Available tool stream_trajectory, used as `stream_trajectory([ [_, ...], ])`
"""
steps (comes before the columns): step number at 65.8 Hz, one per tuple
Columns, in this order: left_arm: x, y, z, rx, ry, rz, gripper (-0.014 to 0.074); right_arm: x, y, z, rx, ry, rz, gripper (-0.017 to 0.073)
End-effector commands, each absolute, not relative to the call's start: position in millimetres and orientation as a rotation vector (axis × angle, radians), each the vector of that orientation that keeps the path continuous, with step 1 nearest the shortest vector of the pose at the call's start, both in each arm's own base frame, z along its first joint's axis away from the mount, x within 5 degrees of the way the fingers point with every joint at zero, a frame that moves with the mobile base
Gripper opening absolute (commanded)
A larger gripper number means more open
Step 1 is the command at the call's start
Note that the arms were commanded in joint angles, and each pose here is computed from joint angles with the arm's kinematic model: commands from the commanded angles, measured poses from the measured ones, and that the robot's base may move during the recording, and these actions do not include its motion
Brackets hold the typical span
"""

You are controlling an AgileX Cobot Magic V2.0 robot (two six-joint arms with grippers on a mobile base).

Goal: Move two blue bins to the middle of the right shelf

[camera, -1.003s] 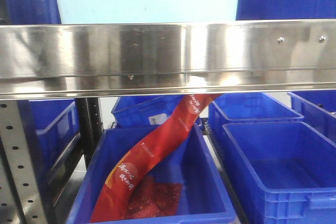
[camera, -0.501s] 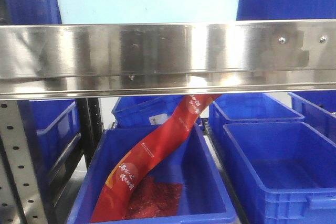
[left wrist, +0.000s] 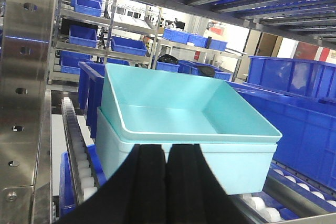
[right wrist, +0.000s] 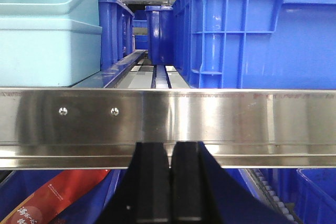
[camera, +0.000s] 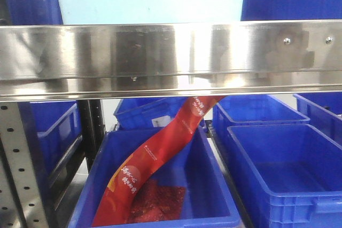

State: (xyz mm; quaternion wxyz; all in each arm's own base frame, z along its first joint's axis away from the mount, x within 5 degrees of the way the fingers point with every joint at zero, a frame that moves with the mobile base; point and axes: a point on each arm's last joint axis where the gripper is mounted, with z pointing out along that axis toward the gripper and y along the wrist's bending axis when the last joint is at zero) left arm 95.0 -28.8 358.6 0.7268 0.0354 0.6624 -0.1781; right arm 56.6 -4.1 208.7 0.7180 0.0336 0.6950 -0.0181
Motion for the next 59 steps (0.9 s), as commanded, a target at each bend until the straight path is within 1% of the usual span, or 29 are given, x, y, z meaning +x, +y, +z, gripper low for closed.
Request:
stream_trajectory([
  [1, 93, -29, 361, 0.089, 1.443, -0.389, -0.0111, 56, -4, 211, 0.062, 1.508, -0.057, -0.0165],
  [7, 94, -29, 357, 0.092, 1.459, -0.384, -0.0111, 56, -4, 211, 0.062, 1.508, -0.057, -0.0165],
  [15, 94, -29, 340, 0.095, 1.493, -0.379, -0.0111, 56, -4, 211, 0.062, 1.508, -0.057, -0.0165],
  [25, 87, -26, 300, 0.109, 1.545, -0.354, -0.0111, 56, -4, 211, 0.062, 1.508, -0.057, -0.0165],
  [34, 78, -17, 269, 0.196, 1.547, -0.143, -0.0111, 56, -4, 211, 0.062, 1.508, -0.057, -0.0165],
  [46, 68, -5, 238, 0.055, 1.506, -0.054, -0.0111, 56, -4, 211, 0.062, 1.508, -0.057, -0.0165],
  [56, 60, -4, 217, 0.057, 1.48, -0.042, -0.0111, 56, -4, 211, 0.062, 1.508, -0.057, -0.0165],
  [59, 58, -4, 216, 0.071, 1.463, -0.04, -0.0111, 56, -4, 211, 0.062, 1.508, -0.057, -0.0165],
])
